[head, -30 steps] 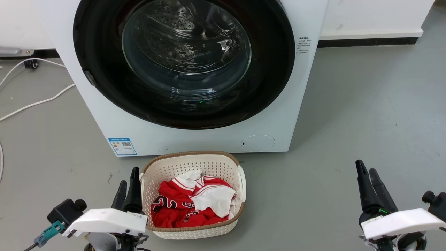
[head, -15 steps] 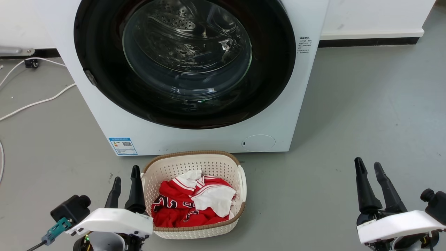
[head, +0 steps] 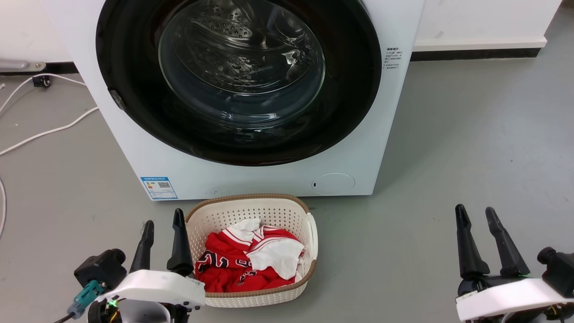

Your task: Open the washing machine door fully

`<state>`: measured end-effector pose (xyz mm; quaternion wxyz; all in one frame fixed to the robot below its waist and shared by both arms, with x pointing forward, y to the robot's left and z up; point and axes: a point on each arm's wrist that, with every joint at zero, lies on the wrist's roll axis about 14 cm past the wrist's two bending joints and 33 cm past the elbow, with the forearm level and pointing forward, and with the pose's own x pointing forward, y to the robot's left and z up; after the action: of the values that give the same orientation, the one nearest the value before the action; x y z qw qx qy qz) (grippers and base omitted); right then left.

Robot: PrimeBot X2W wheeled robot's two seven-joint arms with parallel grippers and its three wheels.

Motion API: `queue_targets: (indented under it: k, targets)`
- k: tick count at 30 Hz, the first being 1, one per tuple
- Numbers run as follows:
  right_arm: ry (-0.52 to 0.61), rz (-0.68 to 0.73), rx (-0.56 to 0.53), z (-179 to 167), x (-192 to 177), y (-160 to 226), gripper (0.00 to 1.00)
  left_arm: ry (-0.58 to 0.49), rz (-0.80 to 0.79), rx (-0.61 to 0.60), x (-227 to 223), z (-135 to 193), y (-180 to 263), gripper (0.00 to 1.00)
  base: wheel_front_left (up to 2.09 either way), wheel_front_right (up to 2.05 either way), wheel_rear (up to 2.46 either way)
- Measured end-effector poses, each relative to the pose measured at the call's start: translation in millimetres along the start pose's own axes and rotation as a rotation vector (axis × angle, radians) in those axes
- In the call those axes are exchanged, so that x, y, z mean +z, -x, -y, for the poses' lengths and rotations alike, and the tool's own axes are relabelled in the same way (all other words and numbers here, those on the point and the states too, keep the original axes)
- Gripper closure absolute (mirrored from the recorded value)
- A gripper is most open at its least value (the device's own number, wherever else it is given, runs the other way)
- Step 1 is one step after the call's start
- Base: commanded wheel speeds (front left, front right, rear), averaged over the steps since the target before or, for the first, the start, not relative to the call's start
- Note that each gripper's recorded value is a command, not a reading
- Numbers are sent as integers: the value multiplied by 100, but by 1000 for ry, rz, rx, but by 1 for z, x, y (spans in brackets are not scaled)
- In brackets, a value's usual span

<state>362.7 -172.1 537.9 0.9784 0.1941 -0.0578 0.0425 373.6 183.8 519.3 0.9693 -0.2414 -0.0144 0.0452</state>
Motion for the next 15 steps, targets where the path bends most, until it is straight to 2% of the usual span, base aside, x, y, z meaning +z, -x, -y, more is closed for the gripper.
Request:
queue_targets:
  k: [15]
  targets:
    - [116,11,31,-7,0,5,0,-141,52,-17,6,4,3,0,0,0,0]
